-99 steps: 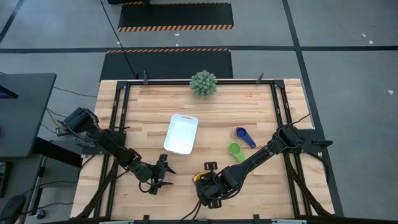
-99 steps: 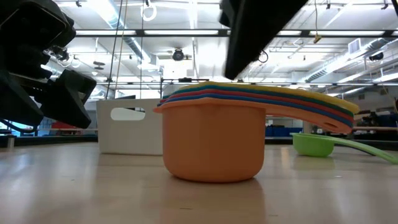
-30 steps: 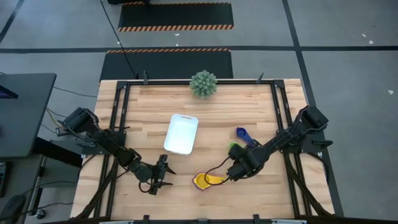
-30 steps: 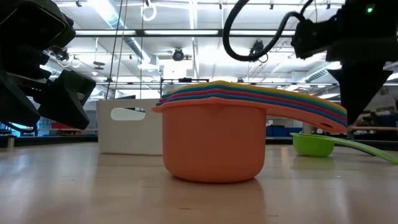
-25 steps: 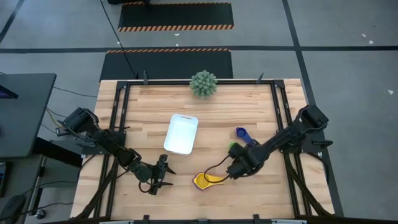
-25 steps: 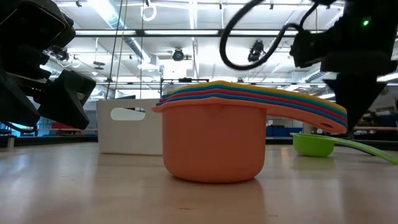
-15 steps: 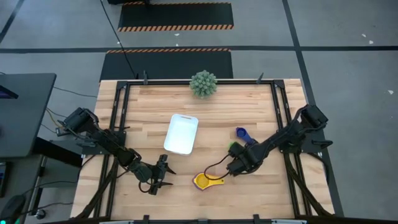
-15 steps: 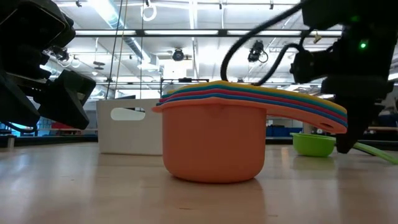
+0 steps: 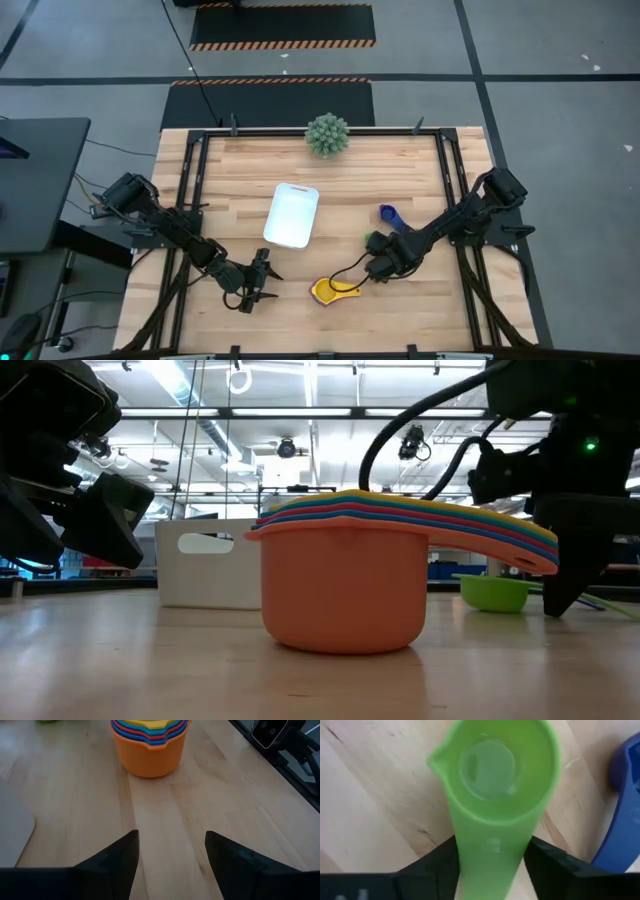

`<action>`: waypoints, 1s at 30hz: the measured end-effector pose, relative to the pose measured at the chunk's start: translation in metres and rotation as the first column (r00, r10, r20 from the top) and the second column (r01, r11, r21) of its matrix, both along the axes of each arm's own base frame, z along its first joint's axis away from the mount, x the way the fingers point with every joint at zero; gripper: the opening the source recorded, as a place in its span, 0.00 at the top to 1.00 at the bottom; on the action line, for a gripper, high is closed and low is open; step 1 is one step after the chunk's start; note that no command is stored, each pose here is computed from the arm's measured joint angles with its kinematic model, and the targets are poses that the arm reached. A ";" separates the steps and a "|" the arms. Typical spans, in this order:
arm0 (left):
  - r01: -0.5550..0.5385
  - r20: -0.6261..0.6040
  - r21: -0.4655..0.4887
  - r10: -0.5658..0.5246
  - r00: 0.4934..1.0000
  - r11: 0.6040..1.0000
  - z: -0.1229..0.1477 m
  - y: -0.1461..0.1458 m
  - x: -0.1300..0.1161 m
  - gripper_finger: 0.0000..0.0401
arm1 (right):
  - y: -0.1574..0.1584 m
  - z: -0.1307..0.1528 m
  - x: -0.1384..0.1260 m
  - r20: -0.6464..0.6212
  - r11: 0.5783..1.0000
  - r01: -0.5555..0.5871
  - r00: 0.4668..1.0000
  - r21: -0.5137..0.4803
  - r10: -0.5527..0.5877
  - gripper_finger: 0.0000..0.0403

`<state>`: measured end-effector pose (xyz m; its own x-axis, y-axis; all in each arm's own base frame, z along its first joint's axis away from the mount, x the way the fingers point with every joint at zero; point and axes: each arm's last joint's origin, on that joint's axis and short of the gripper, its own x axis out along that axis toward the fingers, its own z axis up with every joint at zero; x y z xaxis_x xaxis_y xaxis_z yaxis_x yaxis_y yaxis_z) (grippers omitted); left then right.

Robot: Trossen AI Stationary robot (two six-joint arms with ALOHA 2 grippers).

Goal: Nest measuring cups in basket
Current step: Stack the green measuring cup on the top of the yellow measuring cup

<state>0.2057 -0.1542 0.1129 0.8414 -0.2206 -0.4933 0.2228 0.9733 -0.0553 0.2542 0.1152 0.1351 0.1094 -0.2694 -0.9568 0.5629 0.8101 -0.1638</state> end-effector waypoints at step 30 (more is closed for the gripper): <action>-0.001 -0.004 0.002 0.001 1.000 1.000 0.000 0.000 0.000 0.42 | 0.038 0.032 0.007 0.098 0.983 -0.165 0.980 -0.074 0.172 0.56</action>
